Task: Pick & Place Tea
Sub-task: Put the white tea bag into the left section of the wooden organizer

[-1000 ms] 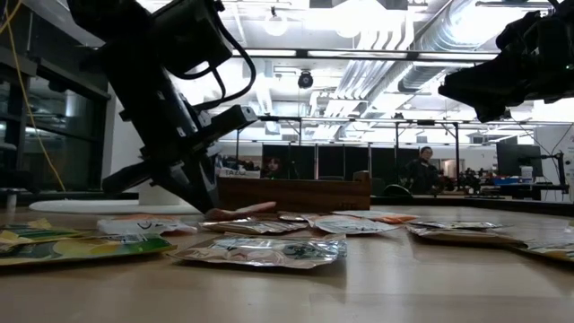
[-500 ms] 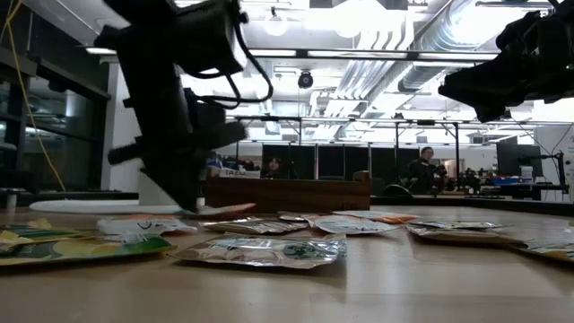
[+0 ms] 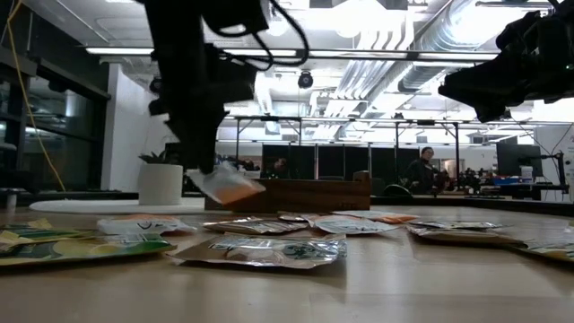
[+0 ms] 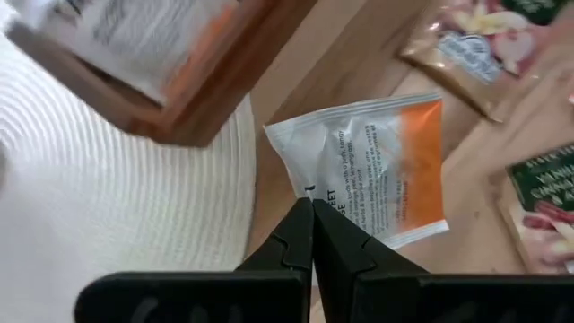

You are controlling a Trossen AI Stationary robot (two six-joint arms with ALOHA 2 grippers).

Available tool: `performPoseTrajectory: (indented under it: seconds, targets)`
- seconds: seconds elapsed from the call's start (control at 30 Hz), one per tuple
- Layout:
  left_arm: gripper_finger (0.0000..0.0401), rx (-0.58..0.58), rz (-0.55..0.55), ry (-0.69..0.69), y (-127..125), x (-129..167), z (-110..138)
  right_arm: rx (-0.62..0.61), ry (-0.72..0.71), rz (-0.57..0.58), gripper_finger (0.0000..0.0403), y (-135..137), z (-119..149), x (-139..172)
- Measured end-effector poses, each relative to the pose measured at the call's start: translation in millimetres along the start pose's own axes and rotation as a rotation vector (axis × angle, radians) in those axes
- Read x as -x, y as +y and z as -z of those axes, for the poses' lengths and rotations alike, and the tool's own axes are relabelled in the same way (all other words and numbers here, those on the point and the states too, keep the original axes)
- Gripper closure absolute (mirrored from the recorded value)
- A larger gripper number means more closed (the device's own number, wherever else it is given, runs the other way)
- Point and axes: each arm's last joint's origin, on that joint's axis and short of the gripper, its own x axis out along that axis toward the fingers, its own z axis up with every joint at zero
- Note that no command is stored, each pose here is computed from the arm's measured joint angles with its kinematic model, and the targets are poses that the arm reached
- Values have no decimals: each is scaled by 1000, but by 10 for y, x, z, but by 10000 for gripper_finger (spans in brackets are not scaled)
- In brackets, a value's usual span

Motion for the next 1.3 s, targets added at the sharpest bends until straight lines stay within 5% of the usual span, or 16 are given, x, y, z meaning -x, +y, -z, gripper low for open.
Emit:
performPoseTrajectory:
  seconds: [0.5, 0.93, 1.3]
  targets:
    - [401, -364, -230, -38, 119, 585, -265, 0, 0, 0, 250, 0, 0, 0]
    - [401, -798, -431, -120, 123, 643, -373, 0, 0, 0, 250, 0, 0, 0]
    - [401, -845, -556, -75, 220, 372, -576, 0, 0, 0, 250, 0, 0, 0]
